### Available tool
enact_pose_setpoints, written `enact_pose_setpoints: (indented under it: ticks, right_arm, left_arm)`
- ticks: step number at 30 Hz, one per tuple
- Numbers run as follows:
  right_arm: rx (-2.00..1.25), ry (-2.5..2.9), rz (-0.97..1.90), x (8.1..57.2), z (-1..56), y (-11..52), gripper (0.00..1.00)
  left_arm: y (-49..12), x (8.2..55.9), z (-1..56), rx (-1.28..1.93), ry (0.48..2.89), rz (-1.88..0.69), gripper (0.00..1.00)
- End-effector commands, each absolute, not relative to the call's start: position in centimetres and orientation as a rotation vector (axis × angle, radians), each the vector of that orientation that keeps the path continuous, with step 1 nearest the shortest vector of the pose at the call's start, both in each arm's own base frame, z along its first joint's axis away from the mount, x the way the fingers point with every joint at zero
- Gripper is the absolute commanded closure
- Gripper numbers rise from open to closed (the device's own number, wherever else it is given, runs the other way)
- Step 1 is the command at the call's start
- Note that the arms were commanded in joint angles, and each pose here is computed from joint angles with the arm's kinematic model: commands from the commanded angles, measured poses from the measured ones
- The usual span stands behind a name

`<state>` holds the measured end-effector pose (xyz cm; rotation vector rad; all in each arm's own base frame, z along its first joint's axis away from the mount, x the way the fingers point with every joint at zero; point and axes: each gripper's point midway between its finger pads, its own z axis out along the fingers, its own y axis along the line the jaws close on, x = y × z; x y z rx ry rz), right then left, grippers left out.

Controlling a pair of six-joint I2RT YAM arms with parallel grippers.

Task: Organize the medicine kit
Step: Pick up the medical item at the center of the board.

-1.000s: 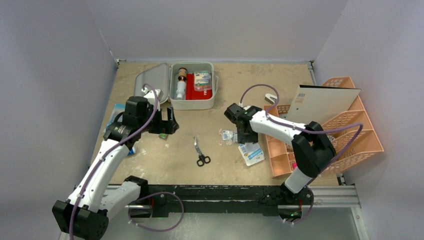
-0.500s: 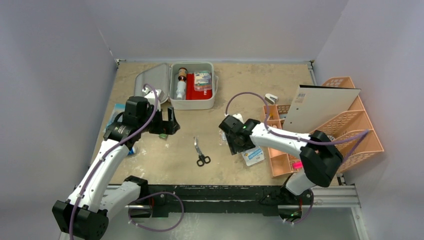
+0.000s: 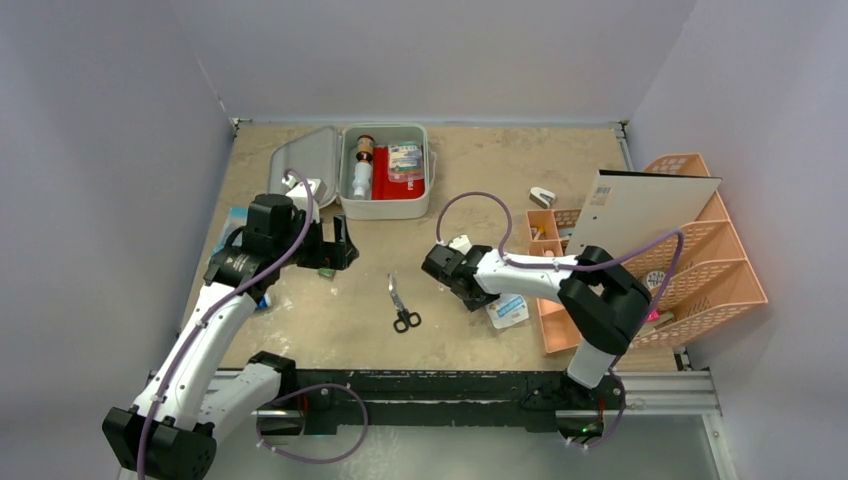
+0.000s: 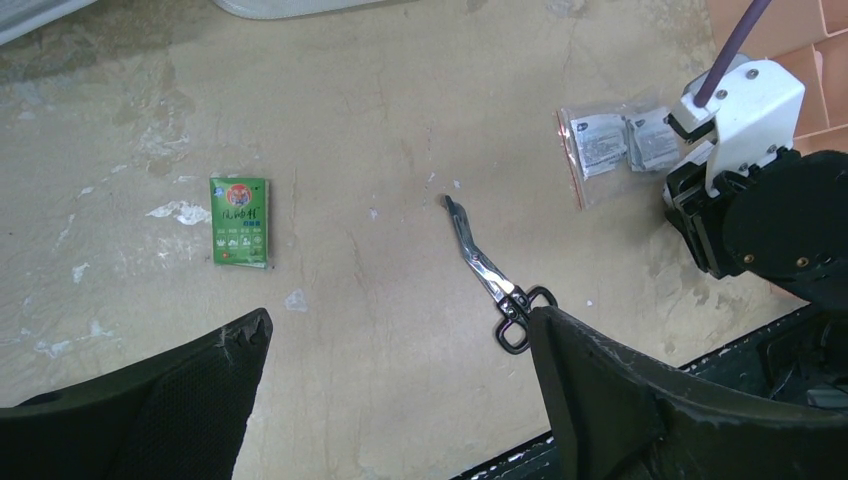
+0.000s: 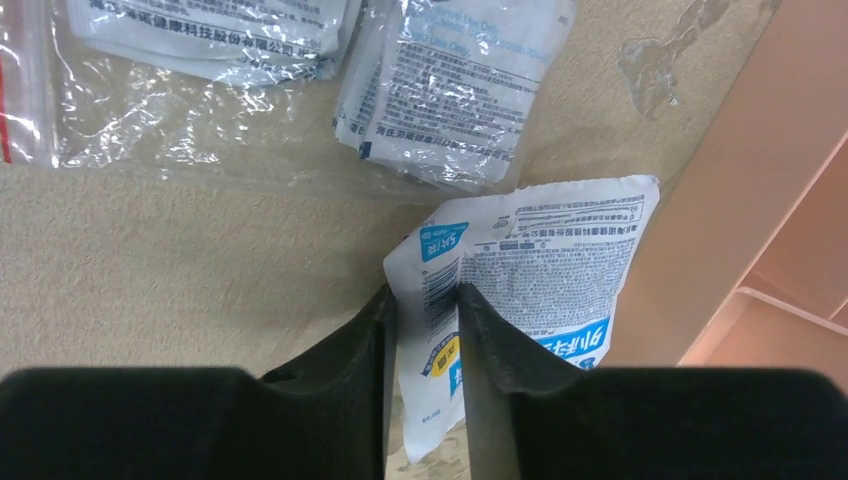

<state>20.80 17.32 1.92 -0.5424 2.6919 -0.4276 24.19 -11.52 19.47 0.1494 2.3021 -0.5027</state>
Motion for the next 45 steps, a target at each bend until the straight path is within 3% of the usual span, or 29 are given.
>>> enact_pose_setpoints:
  ticks: [1,5,6,17,24,32,41,45]
  right_arm:
    - [-0.556,2.622,-0.505,21.2,2.5,17.2,0.76]
    - [-0.535,2.584,-0.497,21.3,3.6,17.0,0.99]
    - [-0.533,2.580,-0.484,21.3,3.9,17.1,1.00]
    - [-0.510,2.633,0.021,18.9,9.5,22.0,1.00]
    - [-0.508,2.532,0.407,18.5,14.1,26.5,1.00]
    - [-0.347,2.304,0.938,19.0,21.0,33.2,1.00]
    - [-0.100,2.031,1.276,20.1,27.2,35.2,1.00]
    - [-0.033,1.982,1.351,20.4,28.1,35.7,1.00]
  left_arm:
    - [-11.6,24.6,20.1,0.179,2.266,-0.495,0.03]
    - [-11.5,24.6,19.8,0.181,2.270,-0.486,0.04]
    - [-11.5,24.6,19.8,0.180,2.271,-0.487,0.05]
    - [-13.1,24.3,19.3,0.215,2.312,-0.589,0.09]
    - [-16.5,22.7,20.0,0.236,2.344,-0.879,0.13]
    - [-20.9,21.7,23.4,0.272,2.221,-1.315,0.16]
    - [-22.2,22.1,25.3,0.311,2.143,-1.445,0.20]
    - [-23.0,21.9,26.3,0.322,2.104,-1.565,0.27]
